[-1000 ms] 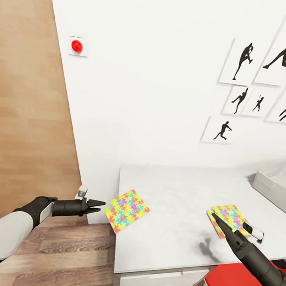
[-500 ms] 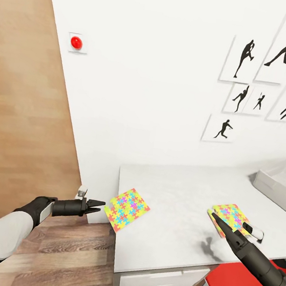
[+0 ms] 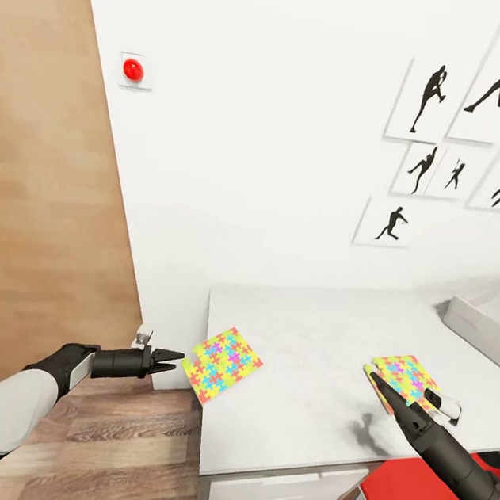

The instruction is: Put all the toys in the child's room - the three board games (two on the bed and one on the table), the two jigsaw puzzles on the table, and the tennis ball on the table - inside the toy box on the table in the child's room.

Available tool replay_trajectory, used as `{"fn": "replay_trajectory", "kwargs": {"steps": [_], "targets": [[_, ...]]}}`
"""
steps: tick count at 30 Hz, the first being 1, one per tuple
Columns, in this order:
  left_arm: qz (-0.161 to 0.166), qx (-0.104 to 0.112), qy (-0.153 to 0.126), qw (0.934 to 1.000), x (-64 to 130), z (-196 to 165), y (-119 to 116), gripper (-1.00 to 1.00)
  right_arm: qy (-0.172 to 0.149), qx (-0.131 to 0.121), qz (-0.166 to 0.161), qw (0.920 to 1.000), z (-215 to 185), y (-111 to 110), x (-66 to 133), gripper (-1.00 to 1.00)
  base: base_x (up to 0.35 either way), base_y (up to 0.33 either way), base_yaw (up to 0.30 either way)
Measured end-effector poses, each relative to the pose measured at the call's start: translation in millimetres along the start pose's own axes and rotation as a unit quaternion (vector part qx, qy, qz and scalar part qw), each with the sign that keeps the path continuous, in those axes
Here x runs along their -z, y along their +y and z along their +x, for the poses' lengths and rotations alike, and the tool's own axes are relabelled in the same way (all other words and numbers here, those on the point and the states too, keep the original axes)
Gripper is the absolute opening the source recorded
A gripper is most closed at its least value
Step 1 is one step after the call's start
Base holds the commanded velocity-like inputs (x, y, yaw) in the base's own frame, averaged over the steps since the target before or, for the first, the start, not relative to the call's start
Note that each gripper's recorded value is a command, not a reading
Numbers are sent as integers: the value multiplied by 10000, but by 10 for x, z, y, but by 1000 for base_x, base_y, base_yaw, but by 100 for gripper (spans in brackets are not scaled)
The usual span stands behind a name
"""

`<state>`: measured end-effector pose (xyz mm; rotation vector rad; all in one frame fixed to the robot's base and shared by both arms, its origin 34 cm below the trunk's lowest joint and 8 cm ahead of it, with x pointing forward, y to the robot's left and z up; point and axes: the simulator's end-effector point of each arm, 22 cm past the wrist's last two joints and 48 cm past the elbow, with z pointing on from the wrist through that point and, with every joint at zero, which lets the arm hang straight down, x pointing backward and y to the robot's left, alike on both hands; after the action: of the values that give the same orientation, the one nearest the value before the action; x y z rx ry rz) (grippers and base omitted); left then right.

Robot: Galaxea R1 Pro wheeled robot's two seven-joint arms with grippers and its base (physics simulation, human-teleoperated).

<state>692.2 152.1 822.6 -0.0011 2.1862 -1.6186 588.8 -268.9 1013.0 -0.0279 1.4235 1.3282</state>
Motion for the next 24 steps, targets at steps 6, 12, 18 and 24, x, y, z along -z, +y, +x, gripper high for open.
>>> {"fn": "replay_trajectory", "kwargs": {"steps": [6,12,18,24], "targets": [[-1,-1,-1,10000,-21,27,84,100,0,1,-1,10000,62,-62,23,100,0,0,0],[0,-4,-1,10000,-44,57,169,100,0,0,-1,10000,128,-125,48,100,0,0,0],[1,-6,-3,10000,-55,72,212,100,1,-3,-1,10000,161,-156,62,100,0,0,0],[1,-8,-3,10000,-55,72,212,100,1,-3,-1,10000,161,-156,62,100,0,0,0]]}}
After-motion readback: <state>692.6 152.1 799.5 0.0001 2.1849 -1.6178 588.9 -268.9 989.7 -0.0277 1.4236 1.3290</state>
